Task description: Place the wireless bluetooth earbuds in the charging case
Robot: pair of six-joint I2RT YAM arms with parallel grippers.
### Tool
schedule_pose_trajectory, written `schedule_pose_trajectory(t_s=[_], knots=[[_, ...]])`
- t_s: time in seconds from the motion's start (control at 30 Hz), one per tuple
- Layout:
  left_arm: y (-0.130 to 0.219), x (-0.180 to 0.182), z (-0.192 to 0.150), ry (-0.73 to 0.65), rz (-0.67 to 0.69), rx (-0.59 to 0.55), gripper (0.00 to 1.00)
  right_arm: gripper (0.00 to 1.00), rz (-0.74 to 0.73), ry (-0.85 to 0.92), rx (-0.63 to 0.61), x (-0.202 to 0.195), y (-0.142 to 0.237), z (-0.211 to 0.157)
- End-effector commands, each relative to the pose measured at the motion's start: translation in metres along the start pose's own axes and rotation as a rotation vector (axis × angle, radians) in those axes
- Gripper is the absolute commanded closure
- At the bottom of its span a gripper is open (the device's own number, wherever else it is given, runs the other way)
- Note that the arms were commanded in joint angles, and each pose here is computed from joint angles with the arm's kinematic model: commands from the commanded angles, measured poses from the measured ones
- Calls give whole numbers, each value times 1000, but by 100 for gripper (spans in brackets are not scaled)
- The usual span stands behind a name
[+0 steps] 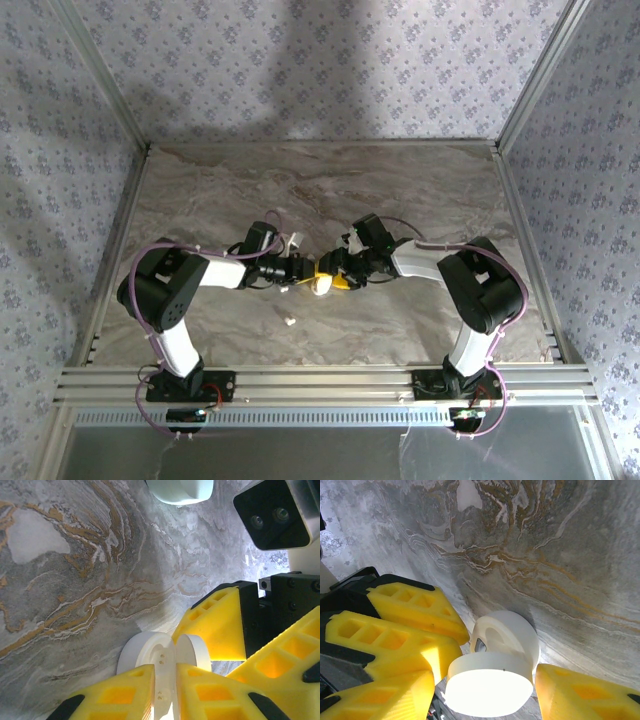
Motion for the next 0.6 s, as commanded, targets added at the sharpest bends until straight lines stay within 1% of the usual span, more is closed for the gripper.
schedule_pose_trajectory(t_s=[0.0, 0.23, 0.4, 0.57], knots=[[-14, -28, -27, -42, -117, 164, 79, 40, 75, 78, -105, 25, 3, 29], [-15, -34, -30, -38, -140, 180, 80, 40, 53, 84, -123, 26, 5, 31], [-15, -33, -30, -27, -130, 179, 81, 39, 12, 98, -142, 26, 13, 30], [-17, -29, -30, -13, -119, 183, 81, 37, 15, 118, -146, 27, 15, 27]])
Point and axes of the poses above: each hand's point on the last joint's axis, 136 mm out from that joint toward the fingers, its own y axis back along the fingers, its own x axis along the line the jaws close on, z = x × y, the point moved 5 cm from there along y, back along the fingers, and after that the axes turned 9 degrees about y, right-handed, at the moved point
